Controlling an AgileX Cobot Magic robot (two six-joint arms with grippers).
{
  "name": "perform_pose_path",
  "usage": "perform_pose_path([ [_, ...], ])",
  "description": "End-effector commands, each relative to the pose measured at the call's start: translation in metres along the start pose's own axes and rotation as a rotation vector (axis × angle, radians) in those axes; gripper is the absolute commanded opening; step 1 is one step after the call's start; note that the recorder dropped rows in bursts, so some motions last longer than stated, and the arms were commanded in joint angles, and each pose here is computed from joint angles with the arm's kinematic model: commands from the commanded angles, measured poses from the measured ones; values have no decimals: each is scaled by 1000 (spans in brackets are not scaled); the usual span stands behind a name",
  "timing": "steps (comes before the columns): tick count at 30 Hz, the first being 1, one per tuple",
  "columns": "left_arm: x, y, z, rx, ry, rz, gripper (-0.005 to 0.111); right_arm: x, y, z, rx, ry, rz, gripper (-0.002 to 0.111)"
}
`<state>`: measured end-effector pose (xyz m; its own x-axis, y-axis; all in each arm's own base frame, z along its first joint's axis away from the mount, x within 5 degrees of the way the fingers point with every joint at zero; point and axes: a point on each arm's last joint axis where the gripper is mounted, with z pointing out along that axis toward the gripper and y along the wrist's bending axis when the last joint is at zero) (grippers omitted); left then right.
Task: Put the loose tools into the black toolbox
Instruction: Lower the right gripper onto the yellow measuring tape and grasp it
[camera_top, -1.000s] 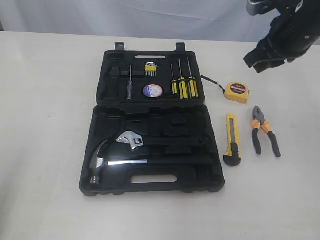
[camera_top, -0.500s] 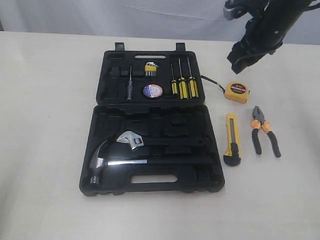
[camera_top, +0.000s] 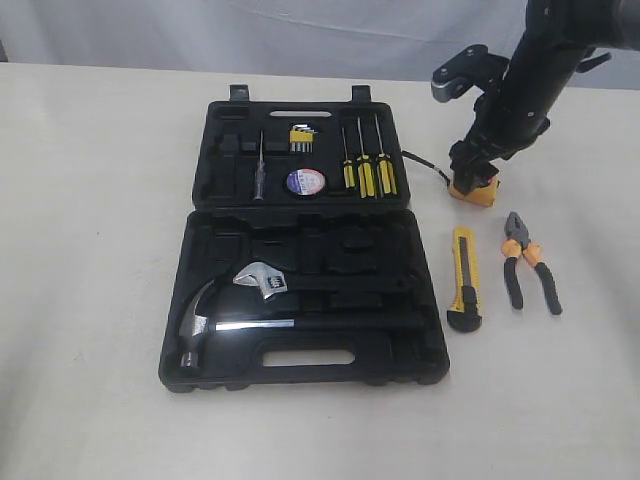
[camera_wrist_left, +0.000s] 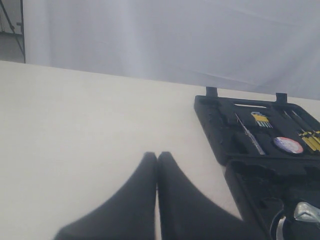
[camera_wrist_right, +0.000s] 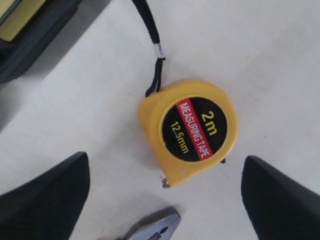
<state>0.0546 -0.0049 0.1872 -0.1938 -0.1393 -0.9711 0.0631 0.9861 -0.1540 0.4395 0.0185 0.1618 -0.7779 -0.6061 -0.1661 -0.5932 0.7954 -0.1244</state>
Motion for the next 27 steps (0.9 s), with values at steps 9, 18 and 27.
perform_pose_path([
  [9, -1, -1, 0, 7, 1, -4, 0, -4, -10, 14, 54, -37, -85, 78],
  [18, -1, -1, 0, 7, 1, -4, 0, 1, -27, 27, -10, -2, -9, 78],
  [27, -1, -1, 0, 7, 1, -4, 0, -2, -26, 56, -89, 56, 1, 77],
])
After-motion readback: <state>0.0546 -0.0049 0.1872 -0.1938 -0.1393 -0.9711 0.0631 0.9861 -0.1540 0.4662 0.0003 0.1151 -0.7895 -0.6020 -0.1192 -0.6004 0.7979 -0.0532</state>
